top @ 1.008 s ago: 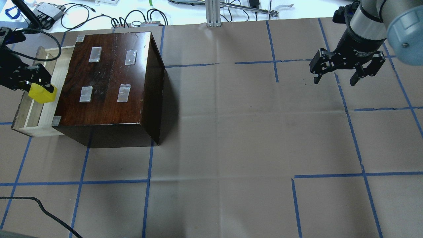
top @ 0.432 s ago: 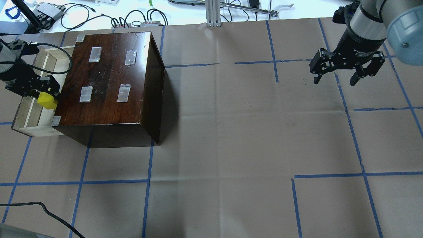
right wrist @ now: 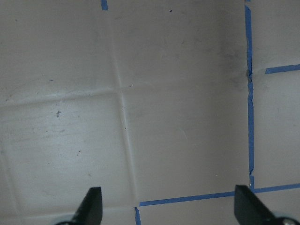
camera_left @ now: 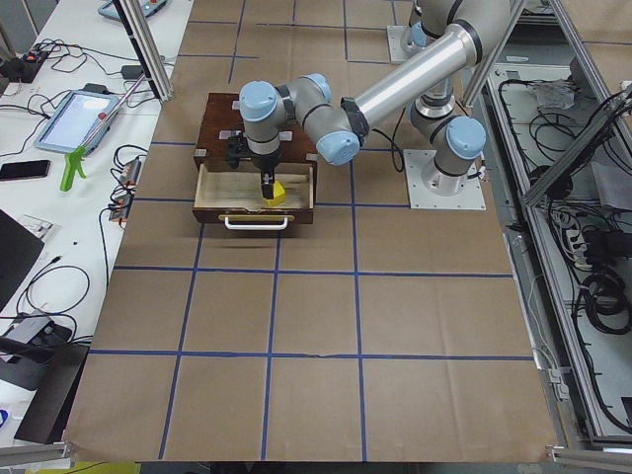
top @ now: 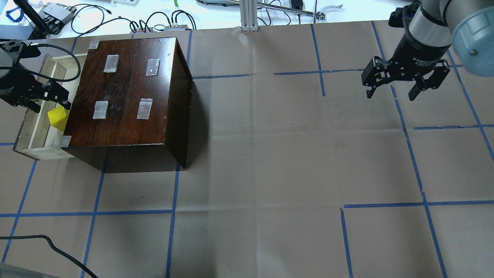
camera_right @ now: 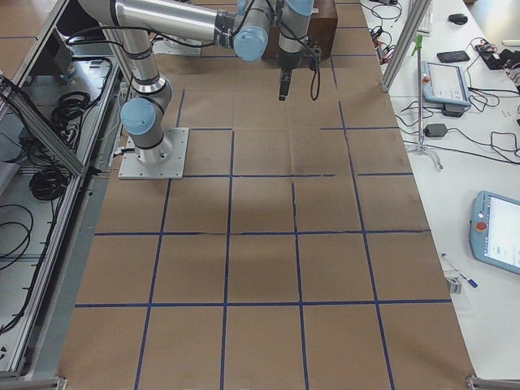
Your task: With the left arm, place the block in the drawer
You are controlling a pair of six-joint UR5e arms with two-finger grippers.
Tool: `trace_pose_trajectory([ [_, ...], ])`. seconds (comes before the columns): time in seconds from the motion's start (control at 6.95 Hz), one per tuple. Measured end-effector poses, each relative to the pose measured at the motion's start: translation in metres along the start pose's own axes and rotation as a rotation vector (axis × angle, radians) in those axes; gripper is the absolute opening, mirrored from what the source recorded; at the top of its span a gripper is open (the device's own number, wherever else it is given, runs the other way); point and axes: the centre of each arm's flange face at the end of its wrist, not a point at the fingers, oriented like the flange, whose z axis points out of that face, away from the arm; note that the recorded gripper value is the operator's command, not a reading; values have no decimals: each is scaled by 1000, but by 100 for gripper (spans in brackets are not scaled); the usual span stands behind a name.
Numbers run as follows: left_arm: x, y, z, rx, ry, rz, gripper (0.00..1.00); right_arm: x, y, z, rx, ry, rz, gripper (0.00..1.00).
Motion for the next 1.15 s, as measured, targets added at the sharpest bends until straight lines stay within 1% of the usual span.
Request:
trace_pose_trajectory([
  [0.29,2,3,-27,34,-18,-1,98,0,0,0,0,0,0,100],
  [0.58,12,11,-61,37,-19,-26,98,0,0,0,0,0,0,100],
  [0.72,28,16,-78,37,-17,-51,98,0,0,0,0,0,0,100],
  [1.15,124,35,-114,23,-6,-113,98,0,0,0,0,0,0,100],
])
